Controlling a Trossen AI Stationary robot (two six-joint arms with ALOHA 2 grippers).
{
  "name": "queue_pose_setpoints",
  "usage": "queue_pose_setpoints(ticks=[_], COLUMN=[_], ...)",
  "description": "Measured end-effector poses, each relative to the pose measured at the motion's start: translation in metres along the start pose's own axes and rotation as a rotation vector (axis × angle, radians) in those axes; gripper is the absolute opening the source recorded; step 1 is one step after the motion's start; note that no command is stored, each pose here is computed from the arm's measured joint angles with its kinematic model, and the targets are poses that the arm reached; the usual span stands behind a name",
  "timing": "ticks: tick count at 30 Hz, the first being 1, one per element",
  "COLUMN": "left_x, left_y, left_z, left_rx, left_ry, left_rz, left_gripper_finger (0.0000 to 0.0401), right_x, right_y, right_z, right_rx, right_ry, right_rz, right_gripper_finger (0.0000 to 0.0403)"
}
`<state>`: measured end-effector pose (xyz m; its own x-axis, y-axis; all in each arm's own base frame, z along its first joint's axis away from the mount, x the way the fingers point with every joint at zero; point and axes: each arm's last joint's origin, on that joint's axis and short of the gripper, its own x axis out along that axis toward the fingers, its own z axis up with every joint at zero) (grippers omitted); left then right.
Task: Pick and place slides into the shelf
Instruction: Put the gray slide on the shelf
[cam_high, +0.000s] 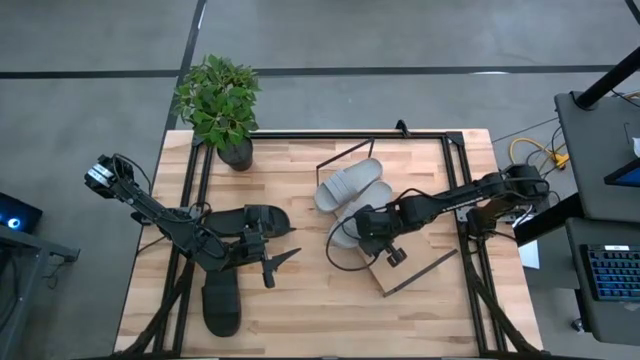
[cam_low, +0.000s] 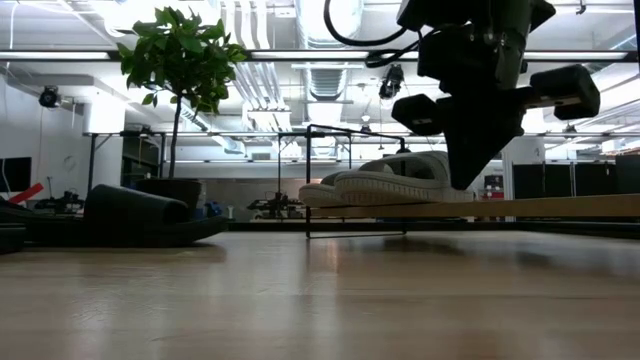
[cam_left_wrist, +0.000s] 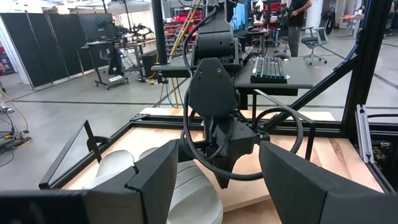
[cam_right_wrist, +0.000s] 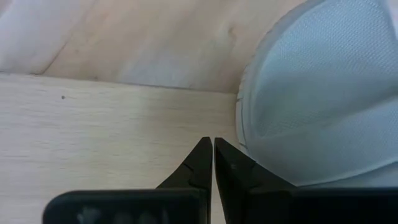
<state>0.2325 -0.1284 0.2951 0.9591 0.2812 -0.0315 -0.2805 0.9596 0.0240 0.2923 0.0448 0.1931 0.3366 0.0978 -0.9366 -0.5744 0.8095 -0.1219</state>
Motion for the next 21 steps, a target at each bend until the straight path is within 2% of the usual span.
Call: queue_pose_setpoints(ticks=[6,16,21], left_x=[-0.0001,-0.0001,0.0000], left_y=[-0.0001,-0.0001,0.0000], left_z=[0.0000,0.0000,0.0000], left_rx=[-0.001,-0.001,0.000], left_ry=[0.000,0.000,0.000], left_rz=[0.000,0.000,0.000], left_gripper_finger=[0.0211,0.0211,0.0211], right_x=[0.0002,0.0000,-0.0005], right_y=[-0.0021,-0.0047,-0.0075], right_z=[-0.0002,0.0040,0.0042], right_rx=[0.004,-0.017,-0.013], right_ry=[0.028,-0.014,0.008], right_rz=[-0.069,-0.098,-0.174], right_gripper_finger=[0.0008,0.0008,0.0008])
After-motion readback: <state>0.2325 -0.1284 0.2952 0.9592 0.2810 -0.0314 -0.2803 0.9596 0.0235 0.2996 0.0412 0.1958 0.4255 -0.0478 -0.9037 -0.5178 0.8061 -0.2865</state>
